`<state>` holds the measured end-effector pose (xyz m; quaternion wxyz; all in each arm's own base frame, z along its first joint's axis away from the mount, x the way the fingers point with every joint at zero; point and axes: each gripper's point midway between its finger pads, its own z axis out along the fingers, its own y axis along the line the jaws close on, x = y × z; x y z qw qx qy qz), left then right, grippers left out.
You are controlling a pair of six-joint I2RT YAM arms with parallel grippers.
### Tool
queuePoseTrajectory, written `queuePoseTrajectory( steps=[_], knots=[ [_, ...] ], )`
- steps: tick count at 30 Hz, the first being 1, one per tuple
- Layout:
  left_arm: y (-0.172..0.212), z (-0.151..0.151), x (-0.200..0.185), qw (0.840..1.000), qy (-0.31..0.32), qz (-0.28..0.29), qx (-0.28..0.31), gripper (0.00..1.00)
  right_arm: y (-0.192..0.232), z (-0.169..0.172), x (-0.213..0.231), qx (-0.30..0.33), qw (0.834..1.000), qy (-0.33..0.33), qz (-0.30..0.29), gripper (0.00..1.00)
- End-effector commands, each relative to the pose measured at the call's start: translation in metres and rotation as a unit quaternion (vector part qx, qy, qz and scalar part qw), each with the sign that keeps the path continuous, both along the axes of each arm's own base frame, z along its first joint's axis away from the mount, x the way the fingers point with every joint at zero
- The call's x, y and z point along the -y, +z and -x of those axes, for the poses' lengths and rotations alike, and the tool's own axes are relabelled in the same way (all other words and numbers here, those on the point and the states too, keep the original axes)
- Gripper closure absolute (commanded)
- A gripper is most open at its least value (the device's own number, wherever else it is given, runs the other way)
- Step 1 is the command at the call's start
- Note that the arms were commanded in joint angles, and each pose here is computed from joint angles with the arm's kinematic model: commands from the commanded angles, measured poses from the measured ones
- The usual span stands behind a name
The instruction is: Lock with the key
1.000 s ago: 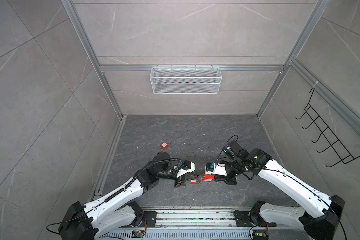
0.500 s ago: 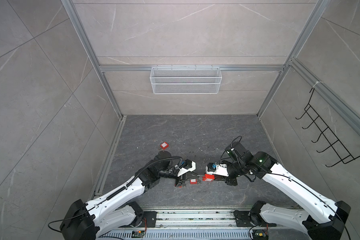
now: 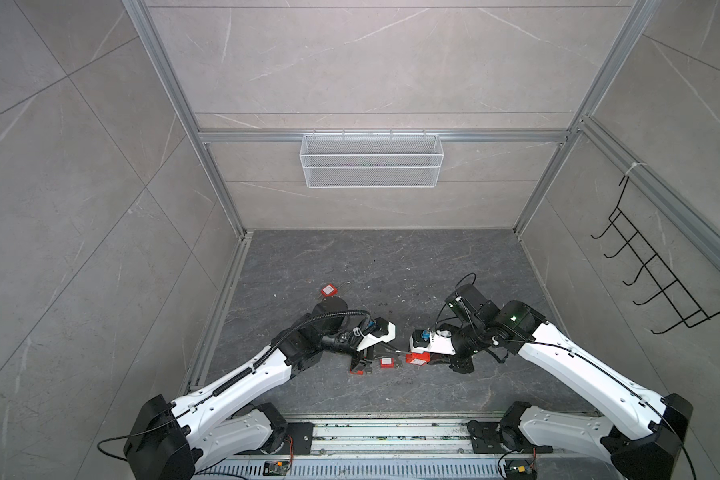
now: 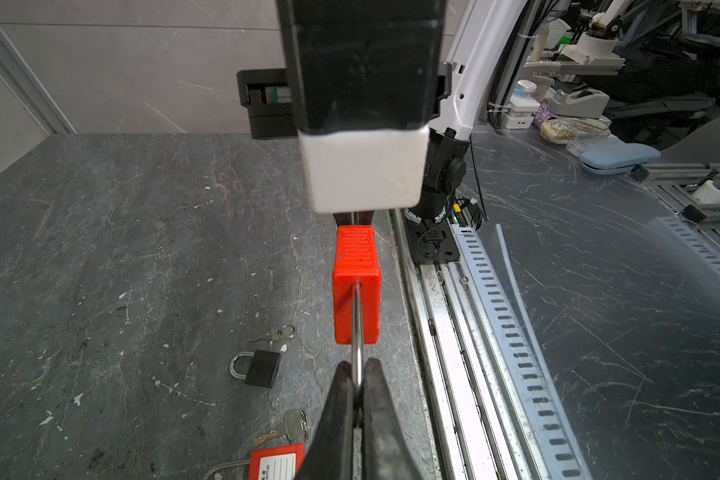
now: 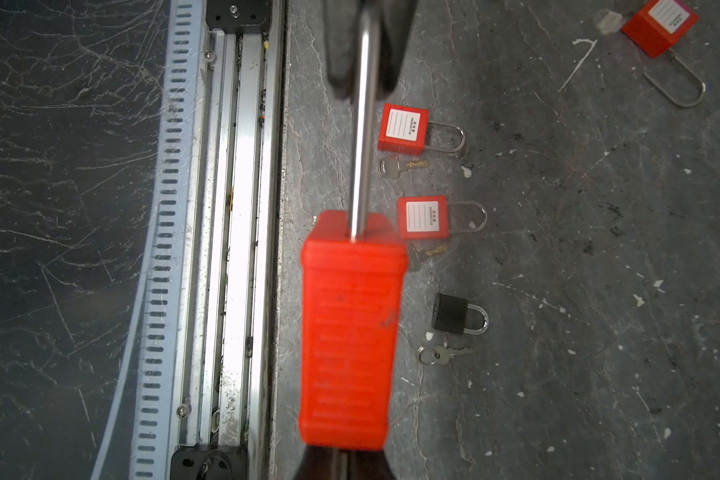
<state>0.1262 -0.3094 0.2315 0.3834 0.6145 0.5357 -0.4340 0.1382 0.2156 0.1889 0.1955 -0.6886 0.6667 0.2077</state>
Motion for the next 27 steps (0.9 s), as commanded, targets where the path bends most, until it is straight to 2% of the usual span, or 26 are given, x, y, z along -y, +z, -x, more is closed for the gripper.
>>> queuePoseTrajectory(
  steps=[1, 10, 15, 21, 27],
  knots=[
    [0.02, -0.004, -0.008, 1.0, -0.011, 0.015, 0.021, 1.0, -0.012, 0.011, 0.016, -0.011, 0.999, 0.004, 0.03, 1.0],
    [0.024, -0.028, -0.029, 0.999, 0.014, -0.002, 0.036, 1.0, -0.037, -0.011, 0.029, -0.029, 0.998, -0.058, 0.025, 1.0],
    [0.011, -0.043, -0.032, 0.998, 0.012, -0.067, 0.015, 1.0, -0.035, -0.042, 0.029, -0.024, 0.99, -0.139, 0.004, 1.0],
    [-0.018, -0.066, -0.026, 0.982, -0.013, -0.181, -0.053, 1.0, -0.013, -0.08, 0.025, -0.046, 0.952, -0.301, -0.028, 1.0],
    [-0.033, -0.099, -0.002, 0.966, -0.023, -0.233, -0.113, 1.0, -0.009, -0.094, 0.03, -0.057, 0.913, -0.399, -0.057, 1.0]
  ],
)
